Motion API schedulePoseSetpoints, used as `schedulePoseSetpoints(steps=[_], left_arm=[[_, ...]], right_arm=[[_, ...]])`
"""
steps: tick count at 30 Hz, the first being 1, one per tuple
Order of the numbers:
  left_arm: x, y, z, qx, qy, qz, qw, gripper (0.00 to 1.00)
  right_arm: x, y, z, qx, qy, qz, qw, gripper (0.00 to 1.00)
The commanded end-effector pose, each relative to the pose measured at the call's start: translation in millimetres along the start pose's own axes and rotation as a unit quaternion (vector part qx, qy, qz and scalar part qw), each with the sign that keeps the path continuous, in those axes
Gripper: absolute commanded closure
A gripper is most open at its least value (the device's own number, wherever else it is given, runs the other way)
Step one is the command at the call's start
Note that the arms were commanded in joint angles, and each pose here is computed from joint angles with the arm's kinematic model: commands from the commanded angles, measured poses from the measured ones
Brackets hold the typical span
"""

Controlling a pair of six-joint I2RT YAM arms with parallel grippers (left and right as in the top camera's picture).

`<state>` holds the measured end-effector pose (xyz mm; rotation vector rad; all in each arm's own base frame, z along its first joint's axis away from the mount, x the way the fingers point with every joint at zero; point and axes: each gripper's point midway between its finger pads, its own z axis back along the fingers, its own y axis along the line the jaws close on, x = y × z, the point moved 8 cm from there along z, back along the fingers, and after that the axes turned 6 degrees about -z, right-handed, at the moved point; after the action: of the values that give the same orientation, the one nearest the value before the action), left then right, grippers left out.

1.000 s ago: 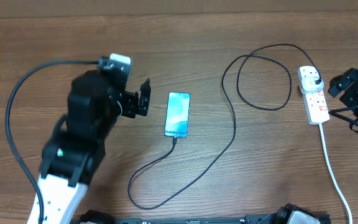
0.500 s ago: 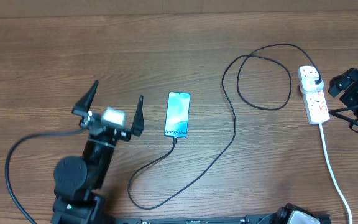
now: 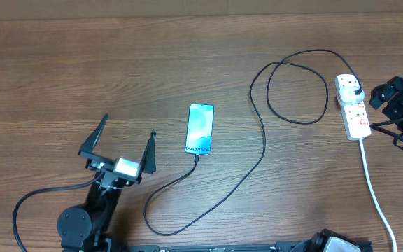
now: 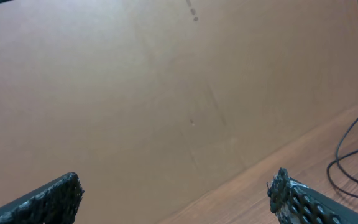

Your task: Plug charger to phone and switch on socket

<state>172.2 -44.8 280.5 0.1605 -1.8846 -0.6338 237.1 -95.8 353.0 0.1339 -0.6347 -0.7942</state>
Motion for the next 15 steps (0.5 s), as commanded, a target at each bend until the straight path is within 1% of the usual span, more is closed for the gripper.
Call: schedulePoseSetpoints(steps=[1,2,6,12,15], left_arm=[[-6,-2,7,-0.001,-0.005,0.011,1.0,0.01],[-11,-3,10,0.005,-0.002,0.028,1.0,0.01],[-24,-8,17,0.015,0.006,0.058,0.998,0.01],[-57,-19,28,0.033,0.034,0.101,0.994,0.0],[-67,-21,31,0.038,0.066,0.128,0.989,0.0]], right_arm=[[3,0,3,-0.003,-0.011,-0.002,1.0,0.0],[3,0,3,-0.003,-0.011,-0.002,1.0,0.0],[3,0,3,-0.003,-0.011,-0.002,1.0,0.0],[3,0,3,-0.003,-0.011,-0.002,1.0,0.0],[3,0,3,-0.003,-0.011,-0.002,1.0,0.0]])
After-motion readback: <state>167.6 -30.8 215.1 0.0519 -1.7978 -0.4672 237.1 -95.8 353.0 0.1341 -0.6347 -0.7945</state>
